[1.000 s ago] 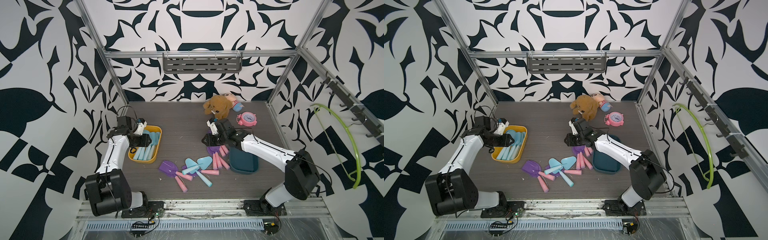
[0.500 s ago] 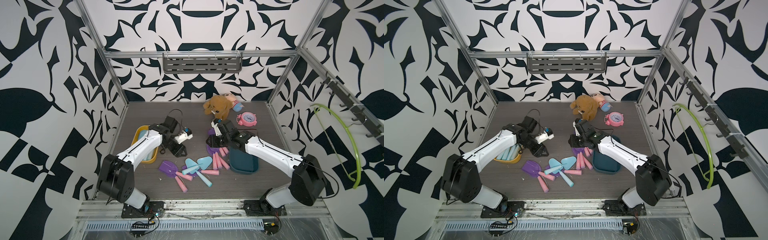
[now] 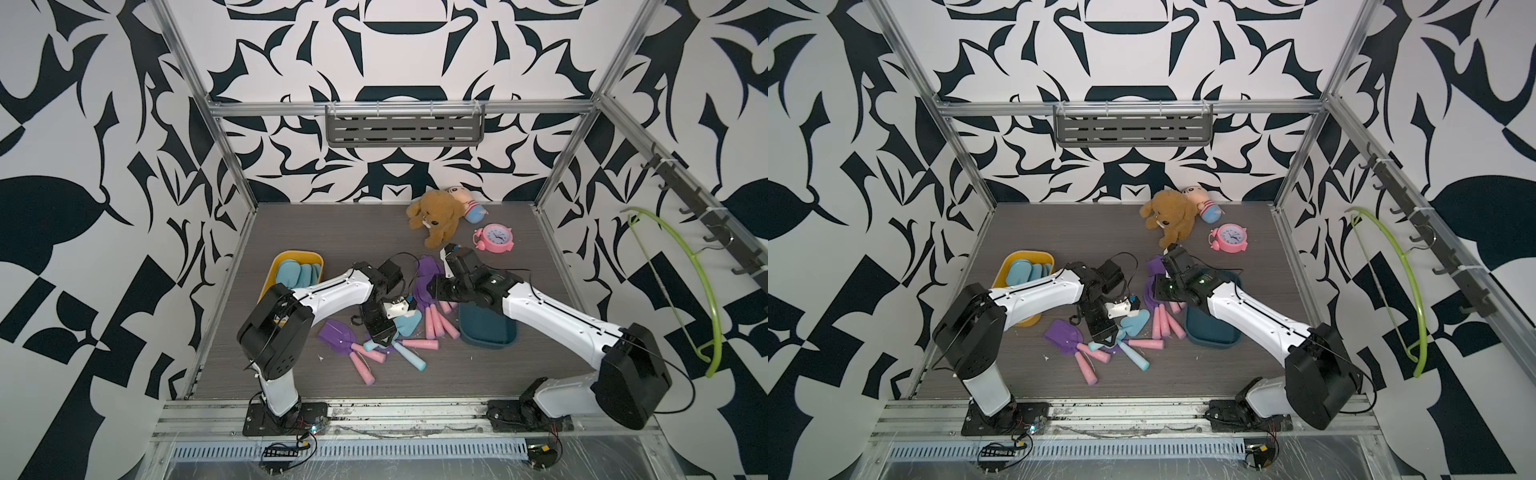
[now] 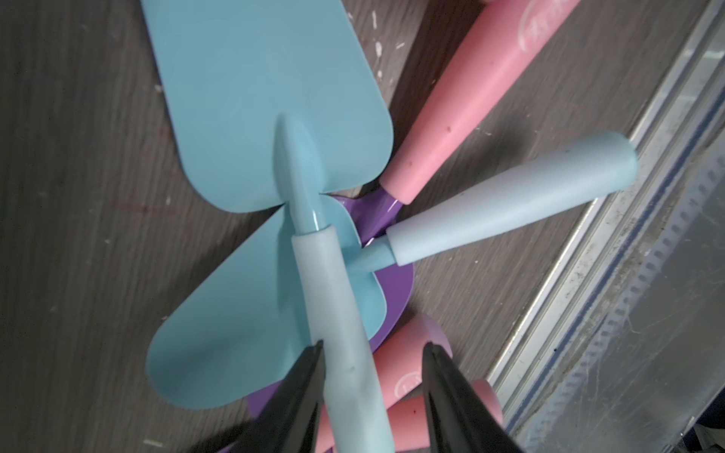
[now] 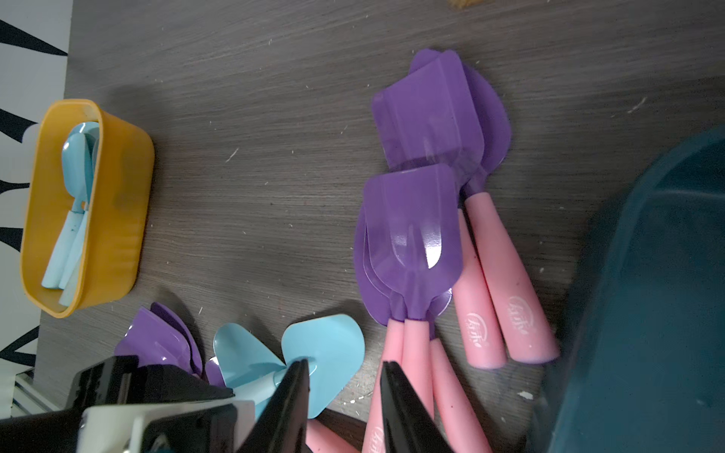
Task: Sort the small shovels by color and place them into the storage box
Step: Pick up the shovel from the center of the board.
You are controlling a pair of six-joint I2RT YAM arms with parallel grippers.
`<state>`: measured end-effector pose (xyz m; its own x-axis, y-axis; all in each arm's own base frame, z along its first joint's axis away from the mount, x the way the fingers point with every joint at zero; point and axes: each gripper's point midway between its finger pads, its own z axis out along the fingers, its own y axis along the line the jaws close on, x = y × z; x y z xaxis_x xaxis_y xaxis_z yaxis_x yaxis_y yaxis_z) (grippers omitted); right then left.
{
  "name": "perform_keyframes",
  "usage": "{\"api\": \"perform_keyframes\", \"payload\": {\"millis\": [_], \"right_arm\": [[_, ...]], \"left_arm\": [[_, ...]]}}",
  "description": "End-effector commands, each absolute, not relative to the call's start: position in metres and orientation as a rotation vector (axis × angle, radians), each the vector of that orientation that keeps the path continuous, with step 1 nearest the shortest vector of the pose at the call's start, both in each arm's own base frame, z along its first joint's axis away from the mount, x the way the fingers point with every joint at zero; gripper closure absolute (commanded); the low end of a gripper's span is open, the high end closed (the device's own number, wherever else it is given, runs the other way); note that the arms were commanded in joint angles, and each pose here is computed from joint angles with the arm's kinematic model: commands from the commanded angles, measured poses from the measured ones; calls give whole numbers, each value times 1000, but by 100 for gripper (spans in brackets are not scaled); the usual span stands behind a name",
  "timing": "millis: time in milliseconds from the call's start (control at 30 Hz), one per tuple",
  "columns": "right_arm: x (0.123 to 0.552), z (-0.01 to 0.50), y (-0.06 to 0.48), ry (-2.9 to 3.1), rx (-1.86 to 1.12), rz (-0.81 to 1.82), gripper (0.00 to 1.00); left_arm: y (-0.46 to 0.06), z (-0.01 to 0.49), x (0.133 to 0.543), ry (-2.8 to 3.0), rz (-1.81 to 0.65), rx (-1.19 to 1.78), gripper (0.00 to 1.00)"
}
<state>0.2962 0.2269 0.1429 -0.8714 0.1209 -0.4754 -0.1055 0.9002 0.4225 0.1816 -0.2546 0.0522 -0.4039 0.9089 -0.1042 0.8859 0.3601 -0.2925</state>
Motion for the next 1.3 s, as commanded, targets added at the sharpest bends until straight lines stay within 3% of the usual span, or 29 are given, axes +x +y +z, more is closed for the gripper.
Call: {"api": "perform_keyframes", "payload": {"millis": [0,200,800,1100,1267], "right_arm": [[299,154,222,2523,47,607,65],[299,156,220,2514,49,605,65],[306,165,226,2463,43,649,65],[317,185,258,2367,29,865,64],[323,193,283,2346,11,970,62]], "left_arm": [[-249,44,189,-2536,385,-1642,54],[-245,36,197,-2558,301,-1635,57],[-233,53,222,-2691,209,-1642,100],[-215,99,250,-2927,483,-1443,100],[-197,111,266,-3047,509,-1319,100]]}}
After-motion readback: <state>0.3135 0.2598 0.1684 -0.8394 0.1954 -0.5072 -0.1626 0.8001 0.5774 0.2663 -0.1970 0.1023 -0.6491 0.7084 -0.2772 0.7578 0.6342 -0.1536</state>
